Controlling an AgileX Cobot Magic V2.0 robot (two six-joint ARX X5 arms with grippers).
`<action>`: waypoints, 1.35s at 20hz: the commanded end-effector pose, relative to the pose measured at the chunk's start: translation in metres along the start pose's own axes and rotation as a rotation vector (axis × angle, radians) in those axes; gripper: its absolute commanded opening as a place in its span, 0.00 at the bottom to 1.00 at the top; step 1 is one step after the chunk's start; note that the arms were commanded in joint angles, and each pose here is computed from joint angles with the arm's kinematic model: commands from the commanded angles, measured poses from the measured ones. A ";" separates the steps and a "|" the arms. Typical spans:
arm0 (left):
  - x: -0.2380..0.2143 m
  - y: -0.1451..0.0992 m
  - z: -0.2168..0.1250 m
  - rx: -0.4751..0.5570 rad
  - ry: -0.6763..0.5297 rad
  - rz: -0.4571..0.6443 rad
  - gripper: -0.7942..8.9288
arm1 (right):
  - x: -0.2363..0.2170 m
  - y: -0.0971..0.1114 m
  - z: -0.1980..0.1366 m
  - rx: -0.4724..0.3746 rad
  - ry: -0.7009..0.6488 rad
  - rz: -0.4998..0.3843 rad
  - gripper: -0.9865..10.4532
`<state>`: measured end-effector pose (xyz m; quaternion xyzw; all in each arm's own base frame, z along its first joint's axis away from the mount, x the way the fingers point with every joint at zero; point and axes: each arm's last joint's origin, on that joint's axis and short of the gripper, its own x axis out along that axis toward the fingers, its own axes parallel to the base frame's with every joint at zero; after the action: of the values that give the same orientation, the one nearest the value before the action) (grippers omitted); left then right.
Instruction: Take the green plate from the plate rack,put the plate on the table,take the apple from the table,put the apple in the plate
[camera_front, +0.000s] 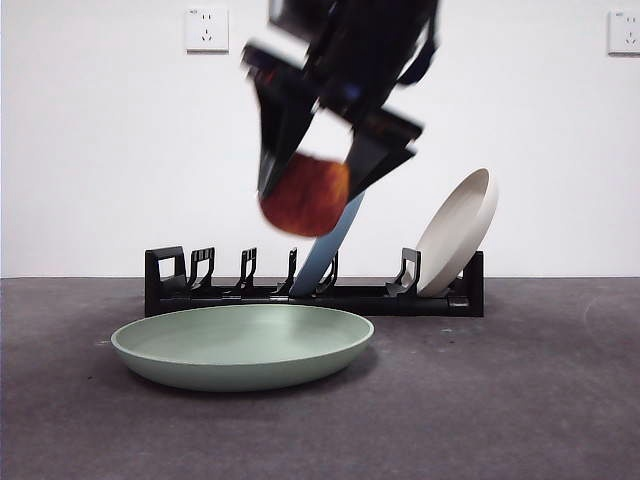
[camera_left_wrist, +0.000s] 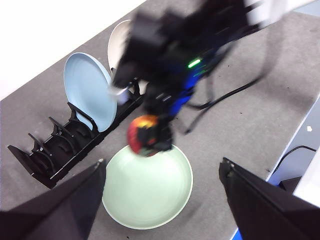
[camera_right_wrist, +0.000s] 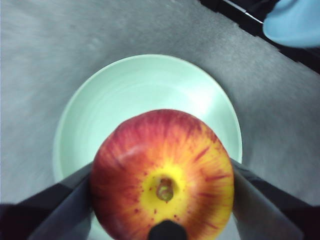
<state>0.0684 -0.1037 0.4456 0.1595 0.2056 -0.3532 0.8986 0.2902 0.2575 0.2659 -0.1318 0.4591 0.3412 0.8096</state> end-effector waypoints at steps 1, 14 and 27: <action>-0.001 0.000 0.000 -0.004 -0.006 -0.002 0.47 | 0.027 0.002 0.009 -0.036 0.033 0.004 0.07; -0.001 0.000 -0.002 0.003 0.016 0.000 0.47 | 0.098 0.032 -0.013 -0.249 0.218 -0.075 0.07; -0.001 0.000 -0.003 0.007 0.030 0.000 0.47 | 0.095 0.032 -0.010 -0.259 0.204 -0.122 0.62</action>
<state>0.0675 -0.1021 0.4426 0.1710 0.2196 -0.3511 0.8940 0.2940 0.3140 0.1889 -0.2930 0.4808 0.3325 0.7566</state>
